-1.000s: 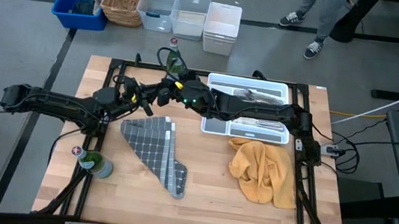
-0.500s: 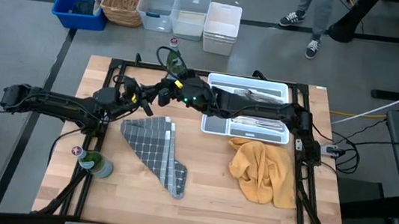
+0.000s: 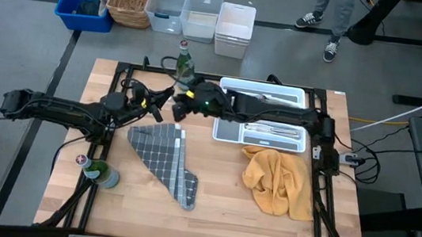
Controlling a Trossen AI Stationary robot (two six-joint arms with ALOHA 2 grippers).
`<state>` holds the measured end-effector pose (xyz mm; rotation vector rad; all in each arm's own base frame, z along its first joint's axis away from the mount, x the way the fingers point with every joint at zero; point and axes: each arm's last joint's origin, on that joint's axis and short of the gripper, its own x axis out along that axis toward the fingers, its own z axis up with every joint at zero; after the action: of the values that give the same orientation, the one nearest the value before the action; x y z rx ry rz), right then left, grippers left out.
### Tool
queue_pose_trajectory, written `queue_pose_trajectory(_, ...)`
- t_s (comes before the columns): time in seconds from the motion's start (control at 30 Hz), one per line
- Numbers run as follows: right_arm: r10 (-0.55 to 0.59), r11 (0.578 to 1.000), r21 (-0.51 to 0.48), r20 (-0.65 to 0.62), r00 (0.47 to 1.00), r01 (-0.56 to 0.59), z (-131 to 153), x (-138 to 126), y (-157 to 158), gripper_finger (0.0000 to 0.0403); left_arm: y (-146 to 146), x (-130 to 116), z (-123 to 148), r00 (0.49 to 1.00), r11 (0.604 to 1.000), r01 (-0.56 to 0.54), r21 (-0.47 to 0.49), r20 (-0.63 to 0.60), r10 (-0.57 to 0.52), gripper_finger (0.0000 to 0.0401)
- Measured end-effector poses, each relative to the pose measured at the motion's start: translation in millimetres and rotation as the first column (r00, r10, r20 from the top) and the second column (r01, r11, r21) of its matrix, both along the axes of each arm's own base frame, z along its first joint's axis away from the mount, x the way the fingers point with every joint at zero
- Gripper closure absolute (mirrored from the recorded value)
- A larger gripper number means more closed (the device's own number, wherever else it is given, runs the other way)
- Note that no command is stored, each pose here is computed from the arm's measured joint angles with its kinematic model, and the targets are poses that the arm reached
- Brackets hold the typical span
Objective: Sort silverware
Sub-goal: Put the silver spoon into the cutlery tray
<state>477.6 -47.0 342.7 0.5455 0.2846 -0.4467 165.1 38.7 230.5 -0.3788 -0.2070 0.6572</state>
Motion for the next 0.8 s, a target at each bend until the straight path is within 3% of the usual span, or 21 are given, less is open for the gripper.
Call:
queue_pose_trajectory(0.2, 0.032, 0.999, 0.004, -0.174, 0.984, -0.032, 18.3, -33.7, 3.5, 0.0313, -0.2, 0.2, -0.4, 1.000, 1.000, 0.010, -0.011, 0.005, -0.010, 0.0400)
queue_pose_trajectory(0.47, 0.053, 0.998, -0.010, -0.410, 0.910, -0.062, 46.2, -93.8, 23.7, 0.0313, -1.0, 13.8, 13.4, 0.994, 0.994, 0.111, -0.013, 0.025, -0.111, 0.0400)
queue_pose_trajectory(0.6, 0.002, 0.997, -0.065, -0.481, 0.877, -0.039, 62.0, -124.7, 32.4, 0.0313, 2.6, 39.1, 26.7, 0.992, 0.992, 0.121, 0.047, -0.050, -0.119, 0.0401)
queue_pose_trajectory(0.8, -0.057, 0.991, -0.132, -0.579, 0.814, -0.025, 82.1, -175.7, 49.2, 0.0314, 18.2, 96.7, 36.2, 0.964, 0.970, 0.207, 0.128, -0.193, -0.180, 0.0401)
